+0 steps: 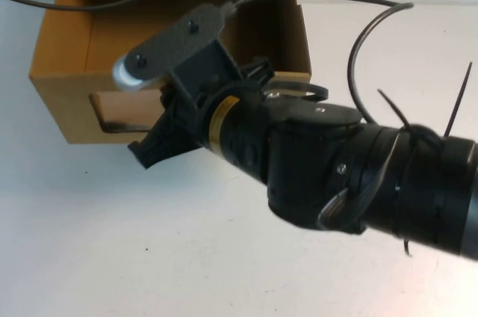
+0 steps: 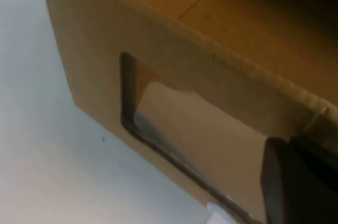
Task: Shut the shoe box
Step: Close the shoe box with your right arm
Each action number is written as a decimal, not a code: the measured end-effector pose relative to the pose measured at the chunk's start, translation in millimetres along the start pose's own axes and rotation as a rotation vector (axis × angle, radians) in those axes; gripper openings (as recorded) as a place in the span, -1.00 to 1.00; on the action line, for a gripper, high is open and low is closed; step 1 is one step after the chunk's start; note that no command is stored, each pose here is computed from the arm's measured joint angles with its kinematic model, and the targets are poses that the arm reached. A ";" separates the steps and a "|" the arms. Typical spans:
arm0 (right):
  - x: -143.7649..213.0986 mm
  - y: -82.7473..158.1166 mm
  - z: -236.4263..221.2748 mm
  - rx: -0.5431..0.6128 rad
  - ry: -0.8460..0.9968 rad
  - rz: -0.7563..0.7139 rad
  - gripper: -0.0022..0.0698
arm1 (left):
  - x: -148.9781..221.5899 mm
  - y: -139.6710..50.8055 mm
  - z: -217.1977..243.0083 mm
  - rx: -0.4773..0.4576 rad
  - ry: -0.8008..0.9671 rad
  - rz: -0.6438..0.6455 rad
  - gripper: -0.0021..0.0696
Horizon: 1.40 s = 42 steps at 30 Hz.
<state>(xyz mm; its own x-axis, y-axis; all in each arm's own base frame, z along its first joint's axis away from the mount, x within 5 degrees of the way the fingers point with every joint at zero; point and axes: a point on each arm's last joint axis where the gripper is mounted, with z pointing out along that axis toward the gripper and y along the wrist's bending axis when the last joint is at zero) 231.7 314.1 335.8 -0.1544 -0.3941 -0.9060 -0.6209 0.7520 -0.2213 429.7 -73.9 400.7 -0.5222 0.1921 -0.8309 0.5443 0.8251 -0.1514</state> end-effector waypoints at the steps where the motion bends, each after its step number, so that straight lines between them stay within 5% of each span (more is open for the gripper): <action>1: -0.2 -2.1 1.0 -0.003 -0.005 0.005 -0.97 | 0.0 0.0 0.0 0.000 0.000 0.000 -0.95; 15: -20.4 -48.0 34.5 0.059 -0.094 0.110 -0.97 | 0.0 -0.8 0.3 0.003 0.001 0.000 -0.95; 42: -27.6 -76.6 115.2 0.080 -0.166 0.141 -0.97 | -0.2 -0.5 0.3 0.000 -0.002 0.001 -0.95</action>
<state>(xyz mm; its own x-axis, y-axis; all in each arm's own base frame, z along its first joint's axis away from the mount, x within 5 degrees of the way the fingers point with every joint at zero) 372.1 328.2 336.2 -0.1025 -0.1944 -0.9756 -0.5381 0.8357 -0.1100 429.8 -74.5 400.9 -0.5204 0.1922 -0.8320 0.5447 0.8251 -0.1501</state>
